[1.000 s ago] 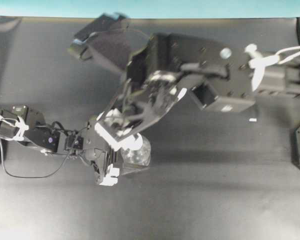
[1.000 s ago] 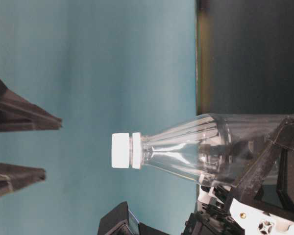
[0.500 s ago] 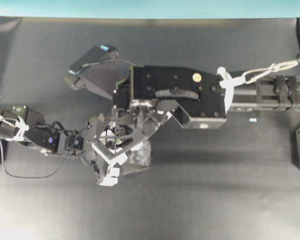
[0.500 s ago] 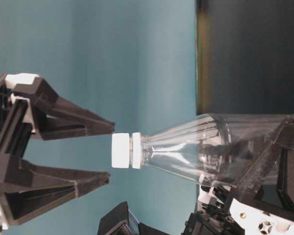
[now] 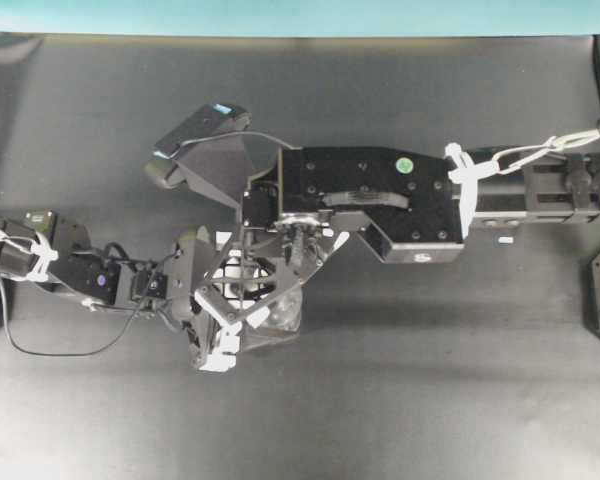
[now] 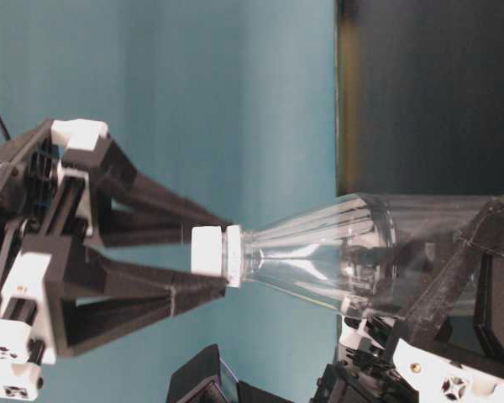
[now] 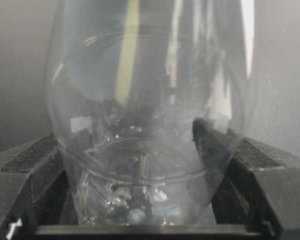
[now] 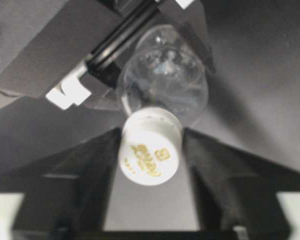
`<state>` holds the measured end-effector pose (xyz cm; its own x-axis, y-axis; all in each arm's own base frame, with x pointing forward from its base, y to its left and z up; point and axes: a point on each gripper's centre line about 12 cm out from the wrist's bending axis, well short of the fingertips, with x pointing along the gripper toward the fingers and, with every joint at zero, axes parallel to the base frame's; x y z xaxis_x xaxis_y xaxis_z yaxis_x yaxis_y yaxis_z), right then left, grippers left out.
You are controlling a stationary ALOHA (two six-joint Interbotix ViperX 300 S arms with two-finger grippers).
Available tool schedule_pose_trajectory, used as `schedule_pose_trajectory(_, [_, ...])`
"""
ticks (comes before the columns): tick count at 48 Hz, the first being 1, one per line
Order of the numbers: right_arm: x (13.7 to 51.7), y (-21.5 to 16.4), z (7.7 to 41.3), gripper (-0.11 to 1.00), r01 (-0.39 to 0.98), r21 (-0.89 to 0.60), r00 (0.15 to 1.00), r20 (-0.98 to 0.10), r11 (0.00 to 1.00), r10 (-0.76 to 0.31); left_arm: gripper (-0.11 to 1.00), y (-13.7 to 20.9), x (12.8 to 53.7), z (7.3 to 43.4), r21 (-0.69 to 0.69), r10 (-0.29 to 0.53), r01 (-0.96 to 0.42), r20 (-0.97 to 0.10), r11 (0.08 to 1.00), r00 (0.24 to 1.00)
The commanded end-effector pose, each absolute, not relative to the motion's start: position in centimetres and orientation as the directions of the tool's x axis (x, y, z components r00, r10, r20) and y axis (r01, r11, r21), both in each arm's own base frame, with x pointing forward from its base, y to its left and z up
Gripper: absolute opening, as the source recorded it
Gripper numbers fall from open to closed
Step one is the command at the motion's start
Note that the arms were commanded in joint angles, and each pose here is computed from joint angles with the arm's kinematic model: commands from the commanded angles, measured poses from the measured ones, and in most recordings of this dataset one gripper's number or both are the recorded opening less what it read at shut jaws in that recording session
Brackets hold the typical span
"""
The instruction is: Open the bottle cap by holding the bottle with the left arm and twisting the cap with the right arm.
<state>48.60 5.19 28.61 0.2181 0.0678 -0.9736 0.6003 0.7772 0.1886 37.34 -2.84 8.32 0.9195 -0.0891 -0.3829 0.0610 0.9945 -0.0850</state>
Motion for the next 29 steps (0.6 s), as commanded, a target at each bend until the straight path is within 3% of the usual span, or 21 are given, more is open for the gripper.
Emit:
schedule_pose_trajectory(1, [48.34,7.12,29.07,0.36,0.546,0.194,0.229,-0.970,0.815,0.078,0.80,-3.08,37.19,7.94,-0.089,-0.096,0.066,-0.400,0.994,0.912])
schedule_pose_trajectory(13, [48.05,7.09,29.54,0.36,0.467,0.176,0.223,-0.972,0.867,0.078,0.80,-3.09,37.16,7.87,-0.088,-0.097,0.066,-0.406,0.994,0.909])
schedule_pose_trajectory(29, [47.84,7.21,29.90,0.36,0.057,0.094,0.225,-0.971,0.994,0.079,0.80,-3.13,37.05,7.79,-0.090,-0.097,0.065,-0.410,0.994,0.907])
